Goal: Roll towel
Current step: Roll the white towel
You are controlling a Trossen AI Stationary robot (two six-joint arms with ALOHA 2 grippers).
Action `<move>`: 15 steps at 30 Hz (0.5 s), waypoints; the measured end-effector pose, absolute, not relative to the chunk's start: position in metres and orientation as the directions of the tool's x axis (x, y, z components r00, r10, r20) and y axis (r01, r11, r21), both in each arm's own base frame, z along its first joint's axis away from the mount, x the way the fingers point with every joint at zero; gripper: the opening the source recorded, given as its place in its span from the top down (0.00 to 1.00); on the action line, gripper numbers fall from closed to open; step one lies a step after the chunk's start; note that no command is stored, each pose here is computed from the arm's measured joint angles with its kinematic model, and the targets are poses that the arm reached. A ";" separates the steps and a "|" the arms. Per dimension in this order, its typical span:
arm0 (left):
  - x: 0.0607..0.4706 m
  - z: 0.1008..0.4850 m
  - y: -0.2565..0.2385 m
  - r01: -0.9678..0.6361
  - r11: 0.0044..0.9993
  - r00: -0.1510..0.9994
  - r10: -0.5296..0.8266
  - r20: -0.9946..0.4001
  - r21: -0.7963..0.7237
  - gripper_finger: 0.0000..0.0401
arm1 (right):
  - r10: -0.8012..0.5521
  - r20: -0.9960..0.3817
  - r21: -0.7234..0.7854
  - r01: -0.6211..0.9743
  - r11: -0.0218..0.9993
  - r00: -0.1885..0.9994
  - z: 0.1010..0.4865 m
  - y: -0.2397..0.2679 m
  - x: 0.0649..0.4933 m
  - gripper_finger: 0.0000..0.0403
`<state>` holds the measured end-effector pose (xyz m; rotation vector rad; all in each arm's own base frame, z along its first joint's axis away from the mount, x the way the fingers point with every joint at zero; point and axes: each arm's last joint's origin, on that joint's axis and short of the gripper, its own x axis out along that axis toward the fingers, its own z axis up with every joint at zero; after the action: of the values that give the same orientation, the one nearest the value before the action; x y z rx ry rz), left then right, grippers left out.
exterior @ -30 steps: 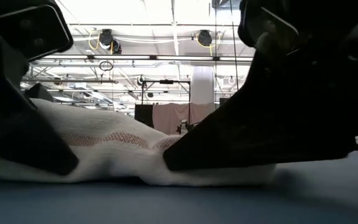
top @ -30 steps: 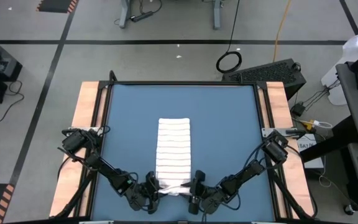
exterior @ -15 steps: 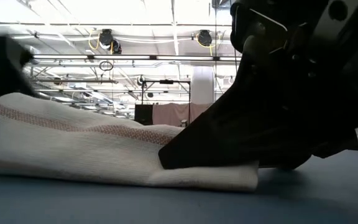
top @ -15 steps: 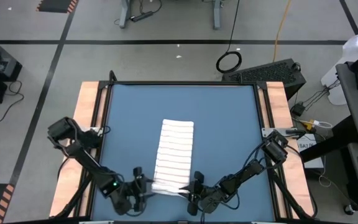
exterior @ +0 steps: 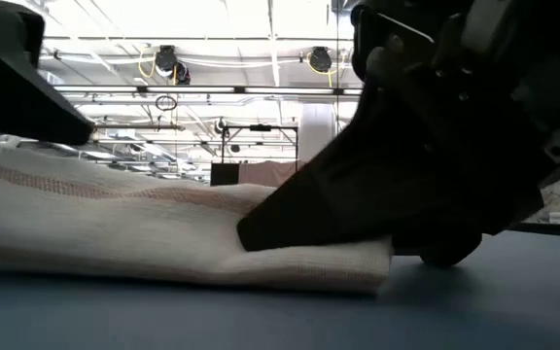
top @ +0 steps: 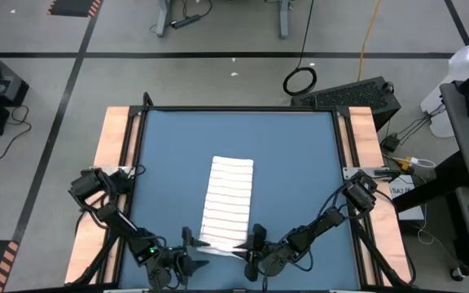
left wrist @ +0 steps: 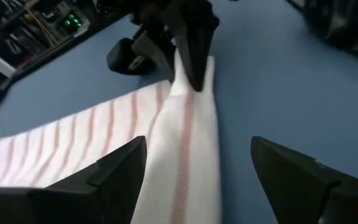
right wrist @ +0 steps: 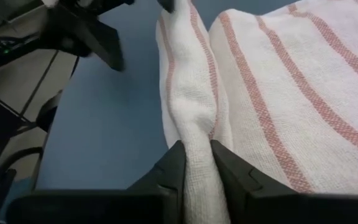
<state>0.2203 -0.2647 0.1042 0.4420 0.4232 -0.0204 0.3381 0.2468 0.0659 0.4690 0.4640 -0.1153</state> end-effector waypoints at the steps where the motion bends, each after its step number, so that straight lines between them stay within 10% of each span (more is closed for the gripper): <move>1: 0.222 0.103 -0.264 0.112 0.897 0.912 0.078 -0.402 0.428 0.27 | 0.004 -0.457 0.414 0.209 0.886 0.889 0.066 0.246 0.339 0.87; 15: 0.233 0.087 -0.247 0.165 0.896 0.843 0.088 -0.530 0.412 0.38 | 0.004 -0.454 0.429 0.215 0.878 0.891 0.067 0.245 0.340 0.87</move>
<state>0.2325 -0.2474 0.0867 0.4640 0.5711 -0.0419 0.3402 0.2448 0.0666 0.4913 0.4622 -0.1140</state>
